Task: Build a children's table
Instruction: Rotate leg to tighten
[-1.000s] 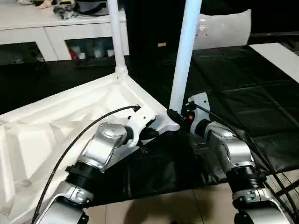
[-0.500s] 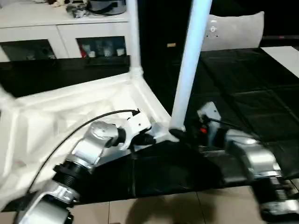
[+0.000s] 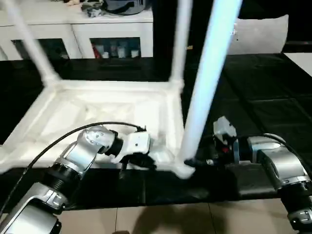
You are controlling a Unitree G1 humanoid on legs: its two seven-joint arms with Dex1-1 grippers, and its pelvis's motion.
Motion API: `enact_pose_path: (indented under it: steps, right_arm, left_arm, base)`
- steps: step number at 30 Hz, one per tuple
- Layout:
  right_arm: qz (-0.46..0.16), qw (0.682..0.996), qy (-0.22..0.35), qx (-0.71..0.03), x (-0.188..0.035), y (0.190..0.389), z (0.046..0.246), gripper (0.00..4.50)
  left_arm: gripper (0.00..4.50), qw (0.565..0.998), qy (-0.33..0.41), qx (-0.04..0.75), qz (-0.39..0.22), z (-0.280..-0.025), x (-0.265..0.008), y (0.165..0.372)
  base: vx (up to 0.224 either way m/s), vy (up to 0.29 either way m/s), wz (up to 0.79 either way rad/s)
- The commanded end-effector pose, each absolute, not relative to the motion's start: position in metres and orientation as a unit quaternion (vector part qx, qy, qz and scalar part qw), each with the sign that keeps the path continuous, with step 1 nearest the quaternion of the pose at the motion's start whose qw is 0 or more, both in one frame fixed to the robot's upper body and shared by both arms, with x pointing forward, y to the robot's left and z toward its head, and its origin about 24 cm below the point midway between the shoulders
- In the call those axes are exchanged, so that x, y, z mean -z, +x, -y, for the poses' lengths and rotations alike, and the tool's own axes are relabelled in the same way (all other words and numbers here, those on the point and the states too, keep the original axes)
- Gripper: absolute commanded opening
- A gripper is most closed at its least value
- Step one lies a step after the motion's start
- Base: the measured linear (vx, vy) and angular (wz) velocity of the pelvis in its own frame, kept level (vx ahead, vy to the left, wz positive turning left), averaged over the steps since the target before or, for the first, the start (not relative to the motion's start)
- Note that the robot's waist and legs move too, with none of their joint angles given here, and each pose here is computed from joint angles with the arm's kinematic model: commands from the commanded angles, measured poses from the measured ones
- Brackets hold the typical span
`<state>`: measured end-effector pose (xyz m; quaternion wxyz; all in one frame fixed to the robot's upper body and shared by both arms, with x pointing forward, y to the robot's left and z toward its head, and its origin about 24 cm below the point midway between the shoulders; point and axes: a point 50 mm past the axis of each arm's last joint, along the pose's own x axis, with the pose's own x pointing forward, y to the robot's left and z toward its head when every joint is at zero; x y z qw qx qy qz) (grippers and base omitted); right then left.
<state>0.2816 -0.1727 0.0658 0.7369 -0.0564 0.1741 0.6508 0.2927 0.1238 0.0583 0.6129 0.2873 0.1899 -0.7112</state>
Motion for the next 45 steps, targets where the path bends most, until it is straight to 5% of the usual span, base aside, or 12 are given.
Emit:
enact_pose_path:
  steps: [1,10,15,19,21,22,24,31,35,37,45]
  right_arm:
    - [-0.169,0.730,-0.052,-0.660,-0.069,0.283,0.172,3.25]
    - [-0.183,0.687,-0.023,-0.702,-0.067,0.274,0.164,2.43]
    - [-0.183,0.693,-0.011,-0.697,-0.067,0.273,0.165,2.17]
    - [-0.183,0.754,-0.004,-0.631,-0.066,0.283,0.157,2.08]
    - [-0.183,0.759,-0.005,-0.624,-0.066,0.284,0.156,2.07]
    - [-0.177,0.815,-0.003,-0.552,-0.063,0.299,0.150,2.07]
    - [-0.176,0.854,-0.001,-0.490,-0.061,0.309,0.143,2.07]
    - [-0.204,0.917,0.010,-0.343,-0.048,0.322,0.130,2.04]
    - [-0.181,0.938,0.013,-0.297,-0.047,0.327,0.124,2.04]
    - [-0.169,0.939,0.016,-0.298,-0.048,0.328,0.123,2.69]
    - [-0.145,0.926,0.008,-0.347,-0.053,0.319,0.127,3.23]
  left_arm:
    - [0.00,0.564,0.305,0.743,-0.189,-0.114,-0.058,0.288]
    - [0.00,0.556,0.302,0.752,-0.183,-0.114,-0.058,0.289]
    - [0.00,0.584,0.270,0.742,-0.189,-0.115,-0.057,0.289]
    - [0.00,0.635,0.228,0.712,-0.194,-0.115,-0.056,0.290]
    - [0.00,0.639,0.225,0.709,-0.194,-0.114,-0.056,0.290]
    - [0.00,0.675,0.198,0.682,-0.201,-0.111,-0.055,0.290]
    - [0.00,0.707,0.175,0.654,-0.205,-0.106,-0.055,0.290]
    - [0.00,0.794,0.133,0.558,-0.199,-0.083,-0.055,0.297]
    - [0.00,0.818,0.126,0.525,-0.196,-0.067,-0.057,0.301]
    - [0.00,0.819,0.127,0.525,-0.194,-0.064,-0.058,0.302]
    - [0.00,0.814,0.169,0.520,-0.195,-0.075,-0.059,0.308]
  base:
    - [0.000,0.000,0.00]
    - [0.000,0.000,0.00]
    - [0.000,0.000,0.00]
    - [0.000,0.000,0.00]
    - [0.000,0.000,0.00]
    - [0.000,0.000,0.00]
    - [0.000,0.000,0.00]
    - [0.000,0.000,0.00]
    - [0.000,0.000,0.00]
    - [0.000,0.000,0.00]
    - [0.000,0.000,0.00]
